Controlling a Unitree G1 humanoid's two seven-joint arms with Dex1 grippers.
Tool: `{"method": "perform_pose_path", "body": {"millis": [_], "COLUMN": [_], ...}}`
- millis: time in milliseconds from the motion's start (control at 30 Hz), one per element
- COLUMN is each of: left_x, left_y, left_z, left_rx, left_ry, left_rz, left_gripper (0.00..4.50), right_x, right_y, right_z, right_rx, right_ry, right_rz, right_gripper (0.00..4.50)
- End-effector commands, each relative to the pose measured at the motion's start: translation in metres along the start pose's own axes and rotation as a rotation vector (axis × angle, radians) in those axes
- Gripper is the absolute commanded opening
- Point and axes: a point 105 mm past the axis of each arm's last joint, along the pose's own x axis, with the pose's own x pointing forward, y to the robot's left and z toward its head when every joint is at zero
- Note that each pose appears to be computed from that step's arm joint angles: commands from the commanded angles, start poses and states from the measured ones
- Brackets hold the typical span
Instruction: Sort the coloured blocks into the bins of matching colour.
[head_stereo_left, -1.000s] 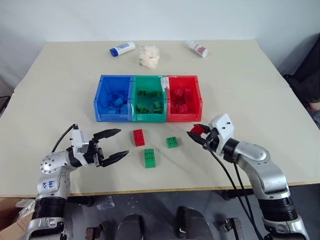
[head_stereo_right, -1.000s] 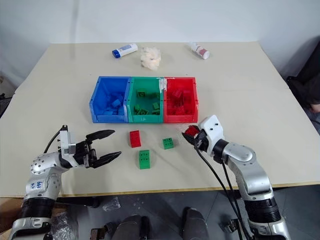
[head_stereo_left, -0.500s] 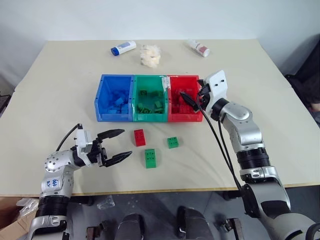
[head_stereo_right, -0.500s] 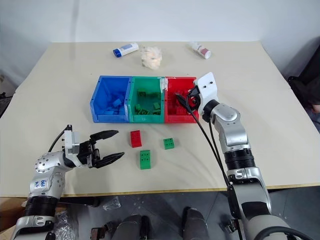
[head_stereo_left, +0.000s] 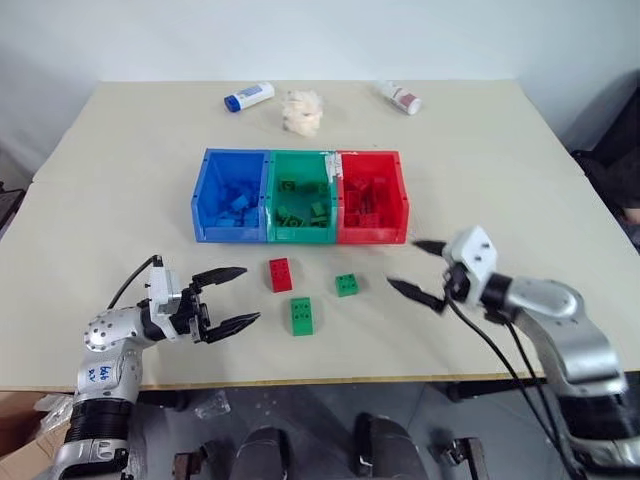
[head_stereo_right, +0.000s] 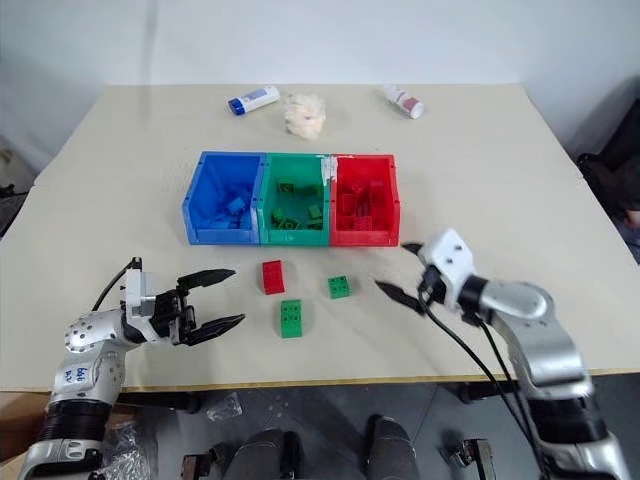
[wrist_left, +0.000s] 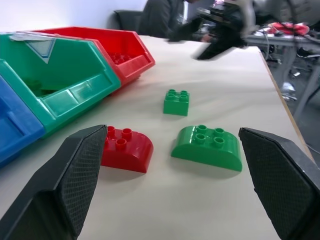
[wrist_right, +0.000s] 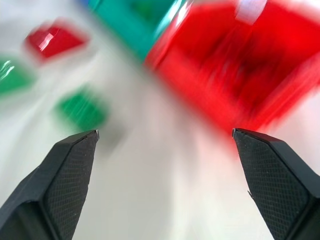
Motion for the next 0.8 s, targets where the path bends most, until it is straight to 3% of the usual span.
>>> {"method": "perform_pose_path", "body": {"millis": [33, 300, 467, 800], "left_x": [-0.011, -0.02, -0.018, -0.016], "left_y": [0.001, -0.001, -0.005, -0.02], "left_z": [0.003, 0.006, 0.005, 0.004], "left_rx": [0.022, 0.018, 0.023, 0.018], "left_ry": [0.005, -0.017, -0.016, -0.021], "left_rz": [-0.022, -0.069, -0.058, -0.015], "left_gripper": [4.5, 4.5, 4.5, 4.5], "right_x": [-0.025, -0.031, -0.003, 0.101], "right_y": [0.0, 0.002, 0.017, 0.03], "right_z": [0.004, 0.006, 0.01, 0.023], "right_rx": [-0.042, -0.034, -0.025, -0.06], "right_ry": [0.026, 0.042, 0.008, -0.049], "right_rz": [0.002, -0.019, 0.072, 0.226], "right_gripper": [4.47, 4.47, 4.47, 4.47]}}
